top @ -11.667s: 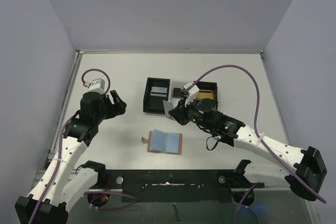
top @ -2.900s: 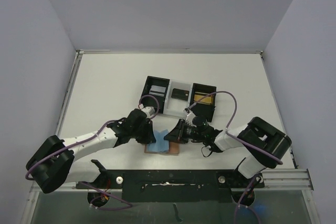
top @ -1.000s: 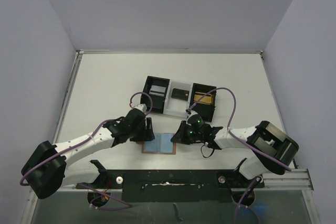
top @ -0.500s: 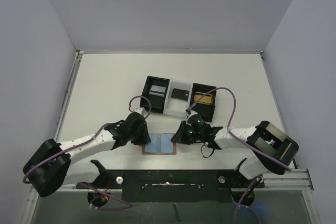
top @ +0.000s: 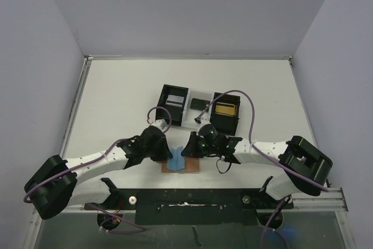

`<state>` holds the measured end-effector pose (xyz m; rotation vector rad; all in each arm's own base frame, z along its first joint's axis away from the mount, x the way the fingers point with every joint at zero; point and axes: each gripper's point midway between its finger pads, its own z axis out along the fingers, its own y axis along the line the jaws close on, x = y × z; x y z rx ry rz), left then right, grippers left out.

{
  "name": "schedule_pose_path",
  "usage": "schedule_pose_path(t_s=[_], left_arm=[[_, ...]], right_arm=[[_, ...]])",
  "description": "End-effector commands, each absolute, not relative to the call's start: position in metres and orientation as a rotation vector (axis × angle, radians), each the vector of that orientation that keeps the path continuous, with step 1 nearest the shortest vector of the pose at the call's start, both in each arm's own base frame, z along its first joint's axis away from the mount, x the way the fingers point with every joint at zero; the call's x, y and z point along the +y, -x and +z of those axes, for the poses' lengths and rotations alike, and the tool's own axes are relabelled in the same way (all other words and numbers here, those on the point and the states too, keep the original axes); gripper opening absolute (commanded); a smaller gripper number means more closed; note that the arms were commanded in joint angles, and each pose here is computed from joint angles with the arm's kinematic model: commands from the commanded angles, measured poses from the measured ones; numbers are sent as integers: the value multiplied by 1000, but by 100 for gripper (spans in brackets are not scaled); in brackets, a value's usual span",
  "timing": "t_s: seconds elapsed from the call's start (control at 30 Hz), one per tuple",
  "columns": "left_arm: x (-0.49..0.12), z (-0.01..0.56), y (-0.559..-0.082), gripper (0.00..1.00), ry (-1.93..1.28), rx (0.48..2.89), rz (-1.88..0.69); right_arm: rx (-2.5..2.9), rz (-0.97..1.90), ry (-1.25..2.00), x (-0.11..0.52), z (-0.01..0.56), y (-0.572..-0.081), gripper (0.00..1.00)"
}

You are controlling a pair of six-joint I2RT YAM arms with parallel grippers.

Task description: Take the credit cards out of the card holder

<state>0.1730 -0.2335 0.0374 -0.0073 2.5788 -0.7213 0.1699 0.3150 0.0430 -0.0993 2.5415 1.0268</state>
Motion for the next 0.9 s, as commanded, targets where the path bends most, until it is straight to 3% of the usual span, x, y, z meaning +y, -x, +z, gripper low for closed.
schedule_pose_path(t_s=[0.0,0.13,0.23,0.4,0.57,0.87], left_arm=[[-250,47,-175,0,-2,2534,-795],[-247,55,-178,0,17,2507,-783],[-239,62,-183,10,15,2493,-725],[-221,75,-190,40,12,2478,-586],[-207,106,-201,73,15,2418,-501],[-178,176,-234,74,-21,2288,-391]], right_arm=[[2497,932,160,325,61,-181,6],[2519,860,114,314,55,-183,5],[2519,794,64,300,55,-185,7],[2497,634,-21,266,60,-191,19],[2391,510,-81,228,90,-208,44],[1994,346,-81,159,197,-252,80]])
